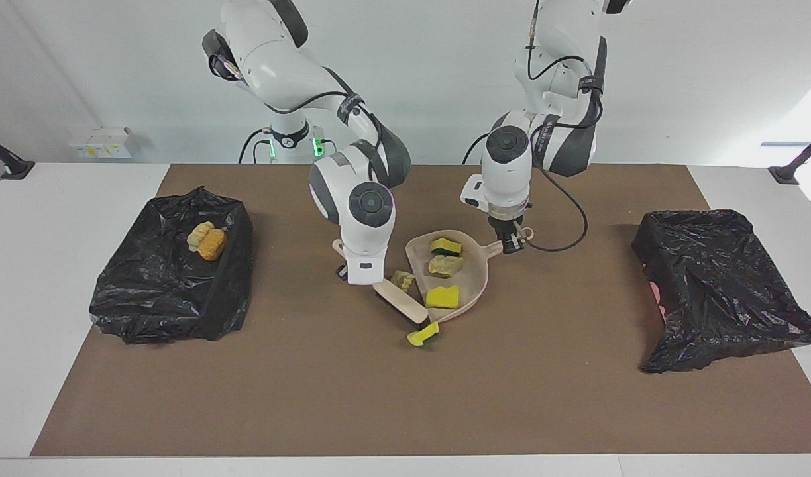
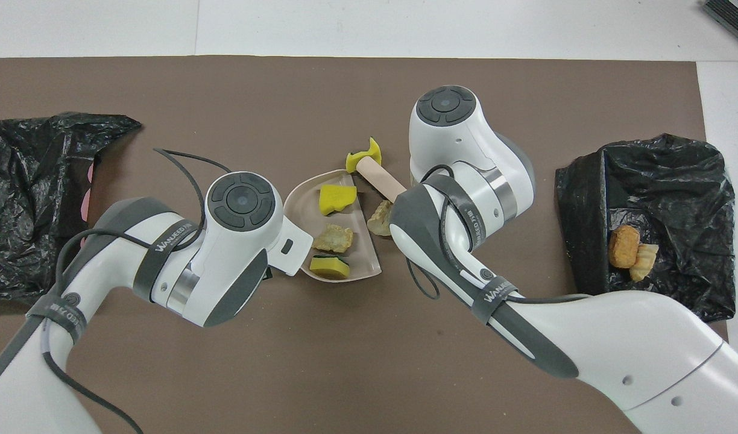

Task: Sweep and dump trash in bin
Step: 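Brush the last scraps into the dustpan with the right gripper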

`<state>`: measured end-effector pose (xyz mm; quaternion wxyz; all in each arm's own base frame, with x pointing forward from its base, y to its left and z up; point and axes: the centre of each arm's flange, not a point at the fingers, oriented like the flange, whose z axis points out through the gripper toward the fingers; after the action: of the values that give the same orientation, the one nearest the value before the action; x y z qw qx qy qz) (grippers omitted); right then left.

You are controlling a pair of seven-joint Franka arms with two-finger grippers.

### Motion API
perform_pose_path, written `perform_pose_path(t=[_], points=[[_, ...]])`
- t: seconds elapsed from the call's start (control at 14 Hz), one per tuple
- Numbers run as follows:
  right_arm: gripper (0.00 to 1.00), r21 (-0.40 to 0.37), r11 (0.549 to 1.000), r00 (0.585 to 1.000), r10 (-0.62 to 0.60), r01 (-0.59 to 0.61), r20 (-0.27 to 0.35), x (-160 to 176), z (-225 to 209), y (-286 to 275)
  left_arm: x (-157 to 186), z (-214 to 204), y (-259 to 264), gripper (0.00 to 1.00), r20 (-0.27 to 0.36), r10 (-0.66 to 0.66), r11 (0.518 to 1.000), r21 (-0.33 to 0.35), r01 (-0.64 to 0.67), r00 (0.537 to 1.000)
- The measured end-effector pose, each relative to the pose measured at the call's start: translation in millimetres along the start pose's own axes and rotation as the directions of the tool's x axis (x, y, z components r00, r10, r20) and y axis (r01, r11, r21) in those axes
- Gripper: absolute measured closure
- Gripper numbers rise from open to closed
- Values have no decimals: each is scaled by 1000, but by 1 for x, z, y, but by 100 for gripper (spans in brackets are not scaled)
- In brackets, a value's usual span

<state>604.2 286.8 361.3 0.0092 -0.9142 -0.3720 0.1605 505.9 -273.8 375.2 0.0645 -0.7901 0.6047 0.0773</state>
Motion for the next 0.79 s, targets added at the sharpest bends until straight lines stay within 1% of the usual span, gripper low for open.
perform_pose_path(t=[0.07, 0.21, 0.5, 0.57, 0.64, 0.79], points=[[74, 14, 1000, 1000, 22, -22, -1, -1, -4, -9, -2, 1, -1, 69, 1, -20, 1000, -2, 20, 1000], [74, 10, 999, 999, 44, -44, -6, -5, -14, -17, -6, 3, -4, 69, 3, -33, 999, -6, 33, 999], [74, 11, 996, 994, 88, -87, -60, -20, -39, 2, -9, 3, -6, 69, 4, -39, 999, -7, 39, 999], [74, -8, 996, 992, 84, -85, -95, -18, -42, 8, -9, 4, -7, 69, 4, -40, 999, -8, 40, 999], [74, -50, 996, 990, 68, -75, -127, -15, -43, 16, -10, 4, -7, 69, 5, -42, 999, -8, 42, 999], [74, -163, 985, 986, 23, -50, -166, -4, -38, 31, -11, 5, -8, 69, 2, -44, 999, -7, 44, 999]])
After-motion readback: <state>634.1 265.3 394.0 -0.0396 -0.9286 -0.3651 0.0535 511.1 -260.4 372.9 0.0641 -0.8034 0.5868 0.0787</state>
